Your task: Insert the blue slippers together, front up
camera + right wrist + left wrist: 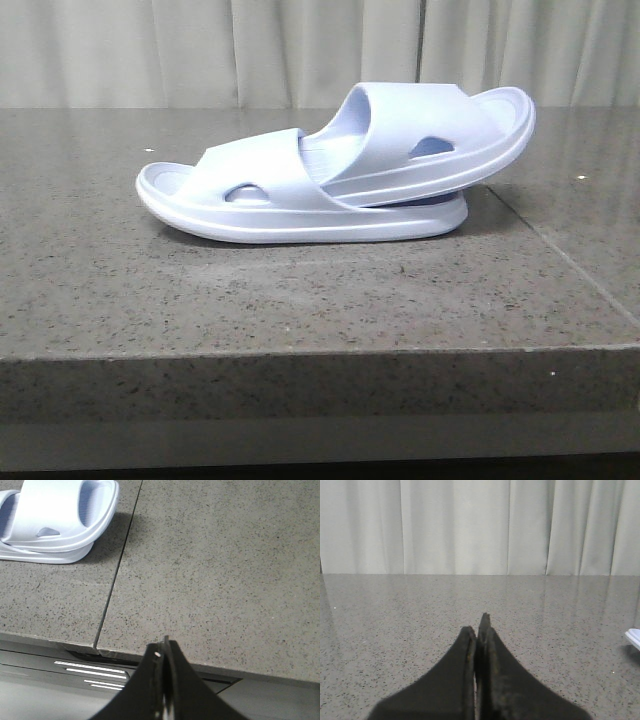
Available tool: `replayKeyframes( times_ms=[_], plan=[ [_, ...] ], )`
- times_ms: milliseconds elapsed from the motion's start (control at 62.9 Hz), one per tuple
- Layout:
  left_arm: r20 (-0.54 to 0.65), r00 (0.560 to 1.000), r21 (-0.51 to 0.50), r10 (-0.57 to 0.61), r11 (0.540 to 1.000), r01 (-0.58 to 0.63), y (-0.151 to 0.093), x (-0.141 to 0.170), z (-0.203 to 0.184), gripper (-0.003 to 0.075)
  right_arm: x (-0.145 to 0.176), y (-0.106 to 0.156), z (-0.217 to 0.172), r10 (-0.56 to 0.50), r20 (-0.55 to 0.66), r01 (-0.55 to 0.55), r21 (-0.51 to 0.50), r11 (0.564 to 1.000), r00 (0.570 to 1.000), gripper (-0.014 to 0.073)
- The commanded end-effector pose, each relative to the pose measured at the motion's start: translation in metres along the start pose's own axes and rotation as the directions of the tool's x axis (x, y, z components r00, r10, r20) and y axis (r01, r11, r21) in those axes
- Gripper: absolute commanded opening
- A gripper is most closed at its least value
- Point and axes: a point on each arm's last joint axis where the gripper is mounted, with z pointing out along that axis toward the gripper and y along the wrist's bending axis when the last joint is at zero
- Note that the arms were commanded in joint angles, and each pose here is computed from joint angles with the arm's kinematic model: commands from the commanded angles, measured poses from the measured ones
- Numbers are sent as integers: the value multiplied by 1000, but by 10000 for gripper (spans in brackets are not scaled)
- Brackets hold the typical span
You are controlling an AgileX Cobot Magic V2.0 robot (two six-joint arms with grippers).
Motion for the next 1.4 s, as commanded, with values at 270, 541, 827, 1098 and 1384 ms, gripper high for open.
replayKeyframes(
  times_ms=[270, 541, 827, 1098, 1384],
  plan=[
    [162, 987, -4, 1, 1000, 0, 0, -13, -3, -20, -11, 0, -3, -3, 84, 3, 1, 1000, 996, -68],
    [162, 987, 4, -2, 1000, 2, 0, -13, -3, -20, -11, 0, -3, -3, 84, 3, 1, 1000, 996, -68],
    [161, 987, 4, -2, 1000, 2, 0, -13, -3, -20, -11, 0, -3, -3, 84, 3, 1, 1000, 996, -68],
    [161, 987, 4, -2, 1000, 2, 0, -13, -3, -20, -11, 0, -3, -3, 84, 3, 1, 1000, 996, -68],
    [161, 987, 4, -2, 1000, 2, 0, -13, -3, -20, -10, -2, -1, -23, 112, 20, 24, 1000, 993, -68]
  ],
)
